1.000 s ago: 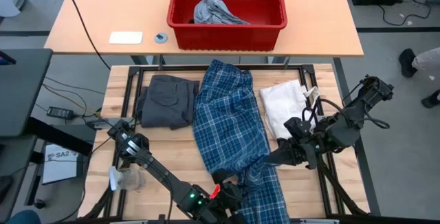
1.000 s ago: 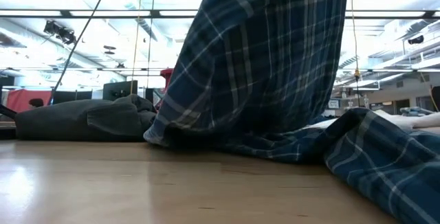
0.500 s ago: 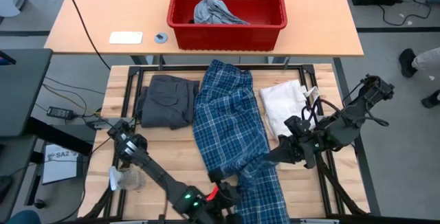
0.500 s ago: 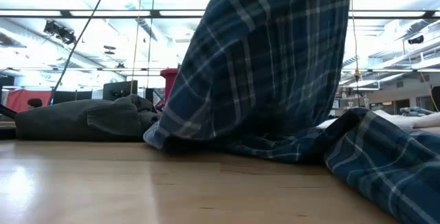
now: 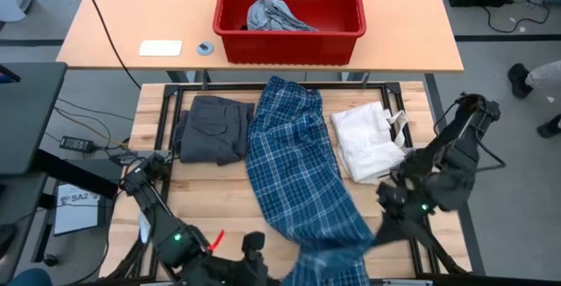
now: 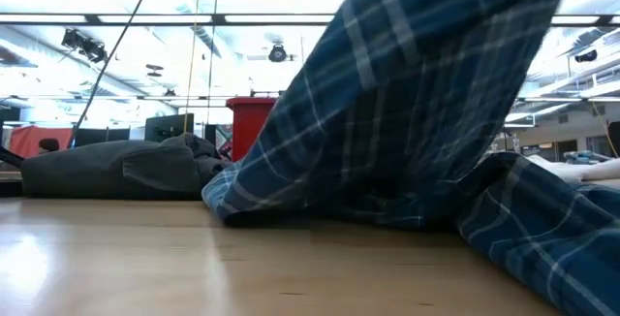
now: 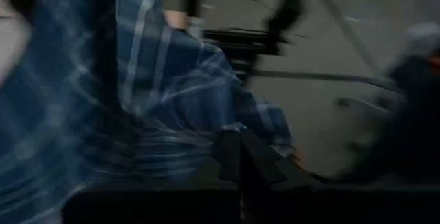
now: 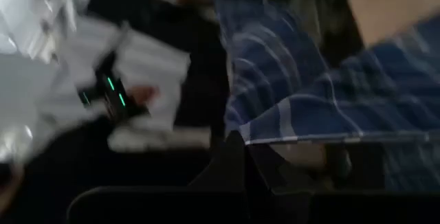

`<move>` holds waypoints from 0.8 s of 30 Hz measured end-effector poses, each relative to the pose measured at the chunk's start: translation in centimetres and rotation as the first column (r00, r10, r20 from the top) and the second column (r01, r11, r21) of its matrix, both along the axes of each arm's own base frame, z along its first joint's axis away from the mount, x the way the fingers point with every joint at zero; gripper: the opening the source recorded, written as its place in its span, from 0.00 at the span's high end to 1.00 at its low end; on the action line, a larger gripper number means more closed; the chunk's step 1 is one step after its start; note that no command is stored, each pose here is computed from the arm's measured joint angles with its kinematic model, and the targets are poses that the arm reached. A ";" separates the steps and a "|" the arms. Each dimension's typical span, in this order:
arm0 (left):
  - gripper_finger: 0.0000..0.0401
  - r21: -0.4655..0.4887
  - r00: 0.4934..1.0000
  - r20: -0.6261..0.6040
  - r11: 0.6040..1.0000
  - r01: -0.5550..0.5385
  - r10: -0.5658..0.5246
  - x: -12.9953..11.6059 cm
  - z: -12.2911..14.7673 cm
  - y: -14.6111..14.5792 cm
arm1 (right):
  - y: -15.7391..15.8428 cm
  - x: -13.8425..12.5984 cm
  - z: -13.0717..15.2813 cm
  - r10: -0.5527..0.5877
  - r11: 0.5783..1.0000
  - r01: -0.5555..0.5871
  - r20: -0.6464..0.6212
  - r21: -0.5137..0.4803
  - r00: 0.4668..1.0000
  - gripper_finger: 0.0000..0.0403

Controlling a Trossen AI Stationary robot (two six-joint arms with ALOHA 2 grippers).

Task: Fold Laundry from Bin
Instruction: Fold the plaid pants

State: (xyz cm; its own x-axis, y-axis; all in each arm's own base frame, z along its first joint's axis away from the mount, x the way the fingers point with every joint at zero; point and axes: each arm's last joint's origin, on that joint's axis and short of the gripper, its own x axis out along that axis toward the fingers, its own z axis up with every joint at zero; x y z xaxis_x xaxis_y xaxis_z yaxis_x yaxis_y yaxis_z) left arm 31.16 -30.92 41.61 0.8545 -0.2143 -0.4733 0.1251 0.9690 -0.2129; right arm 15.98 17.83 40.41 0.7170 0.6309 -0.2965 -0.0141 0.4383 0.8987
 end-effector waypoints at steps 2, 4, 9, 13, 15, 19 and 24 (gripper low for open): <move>1.00 -0.068 0.998 0.011 0.995 0.070 -0.070 0.0 0.6 -0.2 | 0.9 -0.7 -0.6 0.056 0.998 -0.057 -0.059 -0.012 0.997 1.00; 1.00 -0.129 0.991 0.031 0.983 0.129 -0.127 0.2 1.0 -0.4 | 2.0 -1.4 -1.5 0.103 0.994 -0.108 -0.126 -0.034 0.987 1.00; 1.00 -0.225 0.979 0.127 0.956 0.186 -0.161 0.6 2.1 -0.9 | 5.6 -2.9 -4.0 0.196 0.972 -0.224 -0.269 -0.077 0.943 1.00; 1.00 -0.289 0.963 0.192 0.927 0.240 -0.189 1.8 1.8 -1.7 | 8.9 -3.5 -6.9 0.249 0.939 -0.316 -0.360 -0.137 0.899 1.00; 1.00 -0.320 0.959 0.191 0.910 0.263 -0.210 2.9 0.6 -2.5 | 10.4 -3.6 -8.6 0.252 0.922 -0.343 -0.396 -0.179 0.883 1.00; 1.00 -0.386 0.963 0.126 0.882 0.270 -0.239 5.1 -2.7 -4.0 | 13.6 -3.5 -12.2 0.256 0.894 -0.385 -0.443 -0.229 0.859 1.00; 1.00 -0.419 0.978 0.054 0.885 0.204 -0.199 6.2 -4.9 -4.4 | 16.8 -3.1 -15.3 0.290 0.898 -0.406 -0.462 -0.172 0.838 1.00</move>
State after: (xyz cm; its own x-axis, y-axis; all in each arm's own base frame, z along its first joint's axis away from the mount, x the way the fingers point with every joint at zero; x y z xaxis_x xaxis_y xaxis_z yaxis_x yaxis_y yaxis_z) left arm 37.35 -35.34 36.71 0.7756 -0.5593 -0.2926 0.3121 0.7427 -0.5924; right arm 12.90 34.59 25.13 0.2366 0.6760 -0.6978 0.1381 0.6875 0.7129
